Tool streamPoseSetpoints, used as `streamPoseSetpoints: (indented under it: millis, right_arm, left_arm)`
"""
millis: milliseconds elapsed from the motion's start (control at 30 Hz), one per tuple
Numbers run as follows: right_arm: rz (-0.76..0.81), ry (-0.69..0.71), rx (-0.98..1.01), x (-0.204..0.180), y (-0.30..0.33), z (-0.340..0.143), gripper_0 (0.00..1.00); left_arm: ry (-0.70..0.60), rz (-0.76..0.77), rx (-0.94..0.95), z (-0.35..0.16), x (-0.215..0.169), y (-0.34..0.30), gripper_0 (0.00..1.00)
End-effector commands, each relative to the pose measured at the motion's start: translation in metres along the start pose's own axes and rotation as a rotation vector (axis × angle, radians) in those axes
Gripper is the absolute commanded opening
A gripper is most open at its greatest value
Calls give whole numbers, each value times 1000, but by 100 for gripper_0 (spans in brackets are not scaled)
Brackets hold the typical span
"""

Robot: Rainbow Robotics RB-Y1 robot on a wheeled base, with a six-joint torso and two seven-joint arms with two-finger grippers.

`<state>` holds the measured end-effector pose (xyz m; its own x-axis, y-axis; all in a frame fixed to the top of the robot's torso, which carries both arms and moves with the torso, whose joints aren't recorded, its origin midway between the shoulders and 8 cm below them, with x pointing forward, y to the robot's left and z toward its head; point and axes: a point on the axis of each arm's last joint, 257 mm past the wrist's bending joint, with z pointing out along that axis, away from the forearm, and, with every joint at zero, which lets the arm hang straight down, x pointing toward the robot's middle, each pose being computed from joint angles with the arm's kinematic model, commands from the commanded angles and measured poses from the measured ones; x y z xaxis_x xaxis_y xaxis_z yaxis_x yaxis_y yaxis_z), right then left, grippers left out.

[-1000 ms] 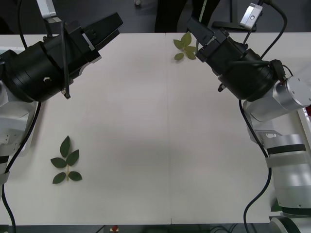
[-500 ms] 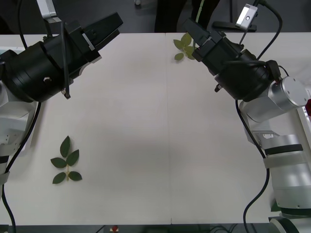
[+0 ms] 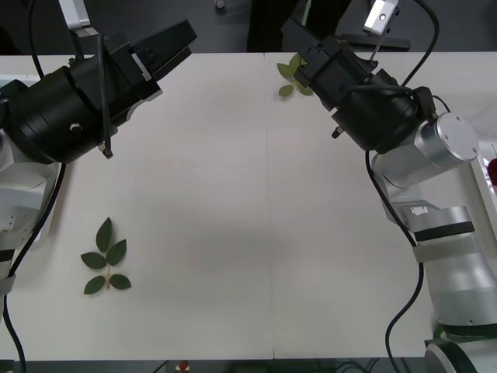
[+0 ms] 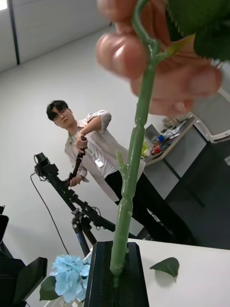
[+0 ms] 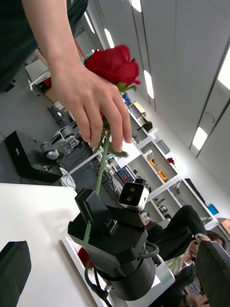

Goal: Place the red flowers into the right box and the blue flowers into the left box. If a person shows an open palm, hand one flower to the person first, then continue sorting.

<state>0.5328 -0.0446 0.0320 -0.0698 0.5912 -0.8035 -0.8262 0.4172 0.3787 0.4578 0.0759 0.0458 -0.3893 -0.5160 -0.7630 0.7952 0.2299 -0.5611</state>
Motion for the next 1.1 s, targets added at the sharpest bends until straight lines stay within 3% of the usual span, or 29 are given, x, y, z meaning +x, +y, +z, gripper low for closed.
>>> streamPoseSetpoints:
  millis: [33,900,1100]
  right_arm:
    - [-41,-30,-45,-15,17,18,0]
    - [-42,-24,-54,-25,9,41,0]
    - [-122,-8,-45,-39,5,56,0]
  left_arm:
    - [3,37,56,7,1,-25,100]
    - [2,42,57,7,3,-25,100]
    - [1,41,58,7,3,-25,100]
